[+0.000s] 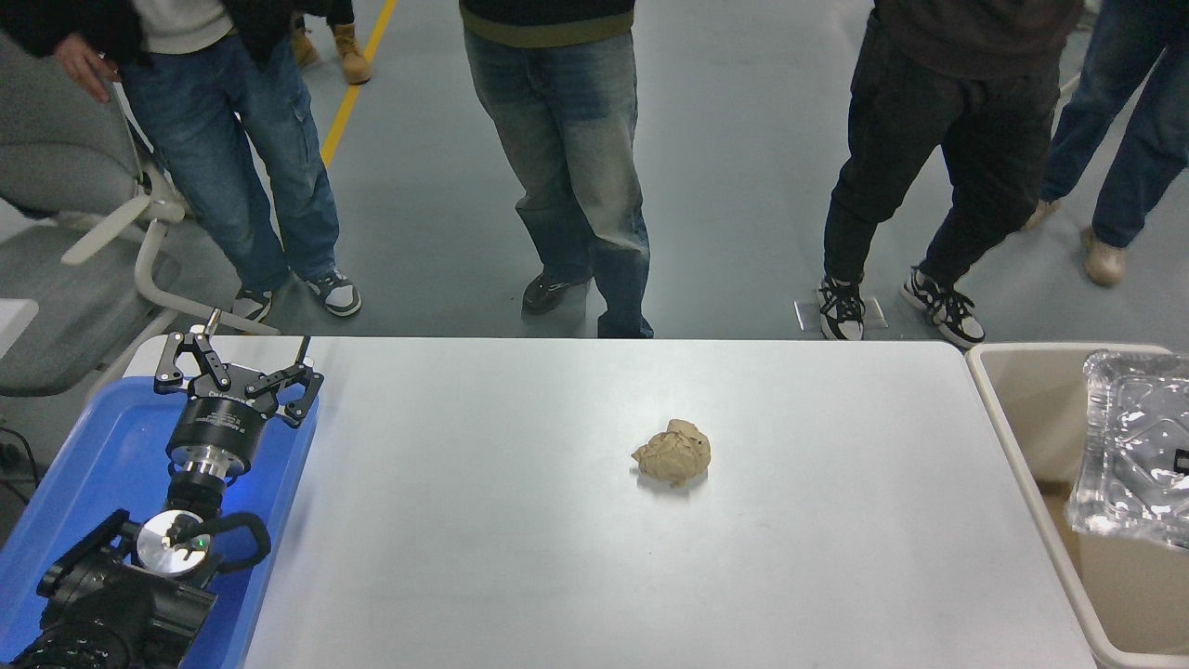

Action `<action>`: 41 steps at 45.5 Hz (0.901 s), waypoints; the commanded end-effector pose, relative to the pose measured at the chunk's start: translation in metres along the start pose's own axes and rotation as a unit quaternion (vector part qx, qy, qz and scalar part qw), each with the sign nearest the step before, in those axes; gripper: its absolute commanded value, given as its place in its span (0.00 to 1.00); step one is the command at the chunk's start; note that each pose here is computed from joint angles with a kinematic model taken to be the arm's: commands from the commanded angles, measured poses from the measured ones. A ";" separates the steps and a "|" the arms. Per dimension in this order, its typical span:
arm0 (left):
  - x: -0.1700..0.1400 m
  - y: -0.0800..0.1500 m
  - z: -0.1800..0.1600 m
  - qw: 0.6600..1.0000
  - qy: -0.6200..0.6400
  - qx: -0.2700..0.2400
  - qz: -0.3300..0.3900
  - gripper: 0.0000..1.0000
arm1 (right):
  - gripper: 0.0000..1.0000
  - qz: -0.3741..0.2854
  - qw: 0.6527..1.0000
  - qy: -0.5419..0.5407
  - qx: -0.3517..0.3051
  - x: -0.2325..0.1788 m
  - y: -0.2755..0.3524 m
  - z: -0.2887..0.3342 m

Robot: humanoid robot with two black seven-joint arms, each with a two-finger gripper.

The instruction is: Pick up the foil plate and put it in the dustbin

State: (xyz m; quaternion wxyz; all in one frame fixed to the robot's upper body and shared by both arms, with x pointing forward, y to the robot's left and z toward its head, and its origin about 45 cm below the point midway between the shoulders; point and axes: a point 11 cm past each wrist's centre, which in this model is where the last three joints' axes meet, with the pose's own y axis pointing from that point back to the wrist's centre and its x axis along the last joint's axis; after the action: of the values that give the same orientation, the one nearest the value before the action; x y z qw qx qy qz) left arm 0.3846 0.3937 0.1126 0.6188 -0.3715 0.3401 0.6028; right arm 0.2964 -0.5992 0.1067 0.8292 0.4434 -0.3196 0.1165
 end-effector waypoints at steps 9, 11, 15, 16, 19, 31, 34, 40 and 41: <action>-0.001 -0.001 0.000 1.000 0.000 0.000 -0.001 0.99 | 0.10 -0.007 1.000 -0.003 0.005 -0.027 -0.004 -0.014; -0.001 -0.001 0.000 1.000 0.000 0.000 -0.001 0.99 | 0.85 -0.008 1.000 -0.006 0.005 -0.028 -0.004 -0.015; -0.001 -0.001 0.000 1.000 0.000 0.000 -0.001 0.99 | 1.00 -0.011 1.000 -0.011 0.006 -0.026 -0.004 -0.014; -0.001 -0.001 0.000 1.000 0.000 0.000 -0.001 0.99 | 1.00 -0.011 1.000 -0.011 0.006 -0.026 -0.003 -0.013; -0.001 -0.001 0.000 1.000 0.000 0.000 -0.001 0.99 | 1.00 -0.010 1.000 -0.014 0.003 -0.023 -0.003 -0.009; -0.001 -0.001 0.000 1.000 -0.001 0.001 -0.001 0.99 | 1.00 -0.020 0.997 -0.043 0.058 0.016 0.013 -0.024; -0.001 -0.001 0.000 1.000 -0.001 0.002 -0.001 0.99 | 1.00 -0.024 0.995 -0.056 0.083 0.041 0.029 -0.021; -0.001 -0.001 -0.001 1.000 -0.001 0.002 -0.002 0.99 | 1.00 -0.043 0.989 -0.044 0.138 0.087 0.076 -0.027; -0.001 -0.001 0.000 1.000 -0.001 0.002 -0.001 0.99 | 1.00 -0.048 0.987 -0.040 0.147 0.094 0.085 -0.028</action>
State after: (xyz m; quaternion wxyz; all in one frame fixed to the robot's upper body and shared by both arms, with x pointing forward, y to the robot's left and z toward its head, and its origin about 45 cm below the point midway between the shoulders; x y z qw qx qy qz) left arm 0.3853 0.3932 0.1132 0.6200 -0.3709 0.3397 0.6022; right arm 0.3186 -0.5753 0.1333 0.7891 0.5077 -0.3309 0.1007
